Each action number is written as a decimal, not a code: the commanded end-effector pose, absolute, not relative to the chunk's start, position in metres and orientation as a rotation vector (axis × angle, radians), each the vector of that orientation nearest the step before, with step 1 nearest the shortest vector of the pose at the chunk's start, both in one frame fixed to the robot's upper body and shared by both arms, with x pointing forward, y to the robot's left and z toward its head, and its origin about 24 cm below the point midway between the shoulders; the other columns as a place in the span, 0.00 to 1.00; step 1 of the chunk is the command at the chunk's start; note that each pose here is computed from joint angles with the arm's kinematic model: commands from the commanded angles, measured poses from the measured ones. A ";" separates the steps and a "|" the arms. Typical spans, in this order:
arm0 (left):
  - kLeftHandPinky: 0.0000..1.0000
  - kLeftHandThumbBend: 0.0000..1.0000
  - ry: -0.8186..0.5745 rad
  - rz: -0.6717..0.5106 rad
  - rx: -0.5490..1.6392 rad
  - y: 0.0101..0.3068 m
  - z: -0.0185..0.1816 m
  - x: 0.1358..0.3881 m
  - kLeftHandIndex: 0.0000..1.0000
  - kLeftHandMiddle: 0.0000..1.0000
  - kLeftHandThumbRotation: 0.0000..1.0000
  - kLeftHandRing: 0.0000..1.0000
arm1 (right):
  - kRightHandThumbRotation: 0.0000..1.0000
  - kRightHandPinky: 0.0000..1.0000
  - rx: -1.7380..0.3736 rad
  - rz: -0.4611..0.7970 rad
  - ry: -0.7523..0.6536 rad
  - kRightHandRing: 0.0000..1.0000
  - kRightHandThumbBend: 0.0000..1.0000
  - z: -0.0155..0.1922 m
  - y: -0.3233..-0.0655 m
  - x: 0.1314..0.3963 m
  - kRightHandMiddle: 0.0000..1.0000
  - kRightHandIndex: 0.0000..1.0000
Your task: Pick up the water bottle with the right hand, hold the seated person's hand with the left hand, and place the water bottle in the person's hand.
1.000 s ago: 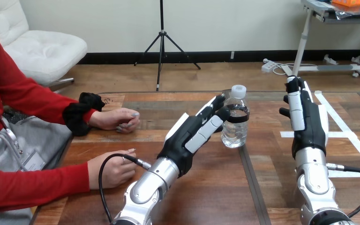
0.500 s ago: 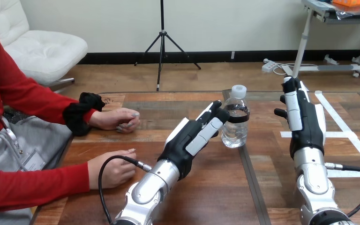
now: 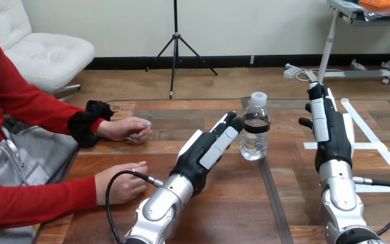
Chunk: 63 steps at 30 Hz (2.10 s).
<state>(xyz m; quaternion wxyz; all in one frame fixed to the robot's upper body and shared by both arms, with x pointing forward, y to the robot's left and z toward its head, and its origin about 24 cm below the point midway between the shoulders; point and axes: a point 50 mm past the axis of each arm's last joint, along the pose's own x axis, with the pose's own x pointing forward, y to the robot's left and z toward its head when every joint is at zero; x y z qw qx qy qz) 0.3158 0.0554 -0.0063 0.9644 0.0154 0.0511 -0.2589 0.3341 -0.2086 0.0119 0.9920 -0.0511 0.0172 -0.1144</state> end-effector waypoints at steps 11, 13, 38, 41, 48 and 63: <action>1.00 0.99 -0.080 -0.573 0.019 0.024 0.061 0.353 1.00 1.00 0.96 1.00 | 1.00 0.92 -0.102 -0.236 -0.035 0.92 0.88 0.033 -0.217 0.345 0.93 0.99; 1.00 0.99 -0.079 -0.571 0.025 0.024 0.062 0.353 1.00 1.00 0.96 1.00 | 1.00 0.90 -0.101 -0.237 -0.032 0.93 0.88 0.033 -0.218 0.345 0.94 0.99; 1.00 0.93 -0.015 -0.562 0.011 0.021 0.065 0.360 1.00 1.00 0.97 1.00 | 1.00 0.93 -0.113 -0.212 0.034 0.95 0.93 0.029 -0.224 0.346 0.95 1.00; 1.00 0.94 -0.005 -0.559 0.007 0.020 0.066 0.361 1.00 1.00 0.98 1.00 | 1.00 0.96 -0.108 -0.205 0.045 0.96 0.89 0.028 -0.224 0.346 0.95 1.00; 1.00 0.96 0.029 -0.567 -0.032 0.018 0.068 0.363 1.00 1.00 0.99 1.00 | 1.00 0.97 -0.100 -0.192 0.055 0.96 0.89 0.028 -0.221 0.348 0.96 1.00; 1.00 0.98 0.086 -0.584 -0.051 0.011 0.069 0.364 1.00 1.00 1.00 1.00 | 1.00 0.95 -0.052 -0.141 0.045 0.95 0.93 0.033 -0.208 0.354 0.94 0.98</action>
